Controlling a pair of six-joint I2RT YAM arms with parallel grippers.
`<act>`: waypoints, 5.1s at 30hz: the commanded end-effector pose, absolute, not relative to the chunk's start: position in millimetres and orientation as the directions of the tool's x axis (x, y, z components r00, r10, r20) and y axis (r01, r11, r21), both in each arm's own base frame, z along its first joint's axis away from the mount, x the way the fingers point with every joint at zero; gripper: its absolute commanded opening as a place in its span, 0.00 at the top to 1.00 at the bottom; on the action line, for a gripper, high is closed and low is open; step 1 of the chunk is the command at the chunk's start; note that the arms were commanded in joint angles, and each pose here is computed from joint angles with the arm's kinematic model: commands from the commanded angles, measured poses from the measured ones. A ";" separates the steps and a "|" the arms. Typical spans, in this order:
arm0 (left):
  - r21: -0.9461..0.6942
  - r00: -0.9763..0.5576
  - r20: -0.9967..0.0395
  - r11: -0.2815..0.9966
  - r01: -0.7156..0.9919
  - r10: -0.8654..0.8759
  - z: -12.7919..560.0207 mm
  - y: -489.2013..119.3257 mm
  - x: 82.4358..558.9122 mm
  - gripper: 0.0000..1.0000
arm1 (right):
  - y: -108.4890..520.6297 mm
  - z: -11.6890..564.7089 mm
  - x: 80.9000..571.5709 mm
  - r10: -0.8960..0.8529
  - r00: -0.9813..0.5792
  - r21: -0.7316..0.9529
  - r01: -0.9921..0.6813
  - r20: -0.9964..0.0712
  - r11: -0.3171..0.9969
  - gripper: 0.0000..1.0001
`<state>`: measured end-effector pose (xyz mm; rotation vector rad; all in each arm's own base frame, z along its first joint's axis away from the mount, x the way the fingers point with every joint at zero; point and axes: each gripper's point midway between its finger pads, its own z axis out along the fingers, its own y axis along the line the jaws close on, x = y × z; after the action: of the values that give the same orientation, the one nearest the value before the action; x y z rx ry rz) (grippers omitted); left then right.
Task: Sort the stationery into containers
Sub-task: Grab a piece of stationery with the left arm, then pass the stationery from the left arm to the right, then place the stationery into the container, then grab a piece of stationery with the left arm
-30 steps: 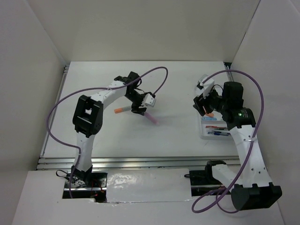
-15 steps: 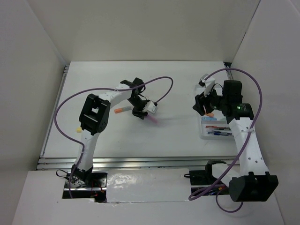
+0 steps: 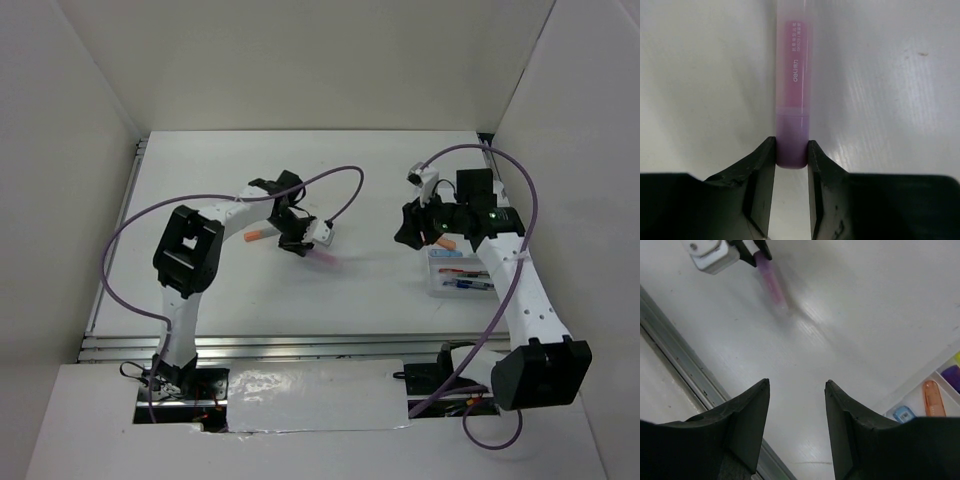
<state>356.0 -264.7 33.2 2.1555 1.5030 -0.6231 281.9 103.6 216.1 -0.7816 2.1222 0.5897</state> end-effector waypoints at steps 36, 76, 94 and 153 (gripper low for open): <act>-0.797 -0.736 -0.488 0.103 0.595 0.469 197.6 -338.2 277.6 0.91 | 237.8 211.3 274.3 -0.744 0.466 -0.614 -0.783 -0.478 -0.096 0.52; -0.777 -0.733 -0.557 0.067 0.626 0.392 216.3 -314.8 296.9 0.01 | 165.4 199.6 343.5 -0.850 0.464 -0.616 -0.753 -0.250 -0.230 0.97; -0.775 -0.734 -0.556 0.075 0.627 0.391 195.9 -303.7 314.1 0.01 | -14.5 138.8 520.9 -0.992 0.057 -0.389 -0.916 0.111 -0.096 0.95; -0.110 -0.520 -0.588 0.576 0.810 0.619 60.6 -112.0 428.5 0.31 | 134.2 275.3 348.3 -0.760 0.046 -0.449 -0.829 -0.648 0.333 0.51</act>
<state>421.6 -108.9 58.2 1.0425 2.3873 -0.4594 363.4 122.5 263.2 -1.4881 1.7525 0.0317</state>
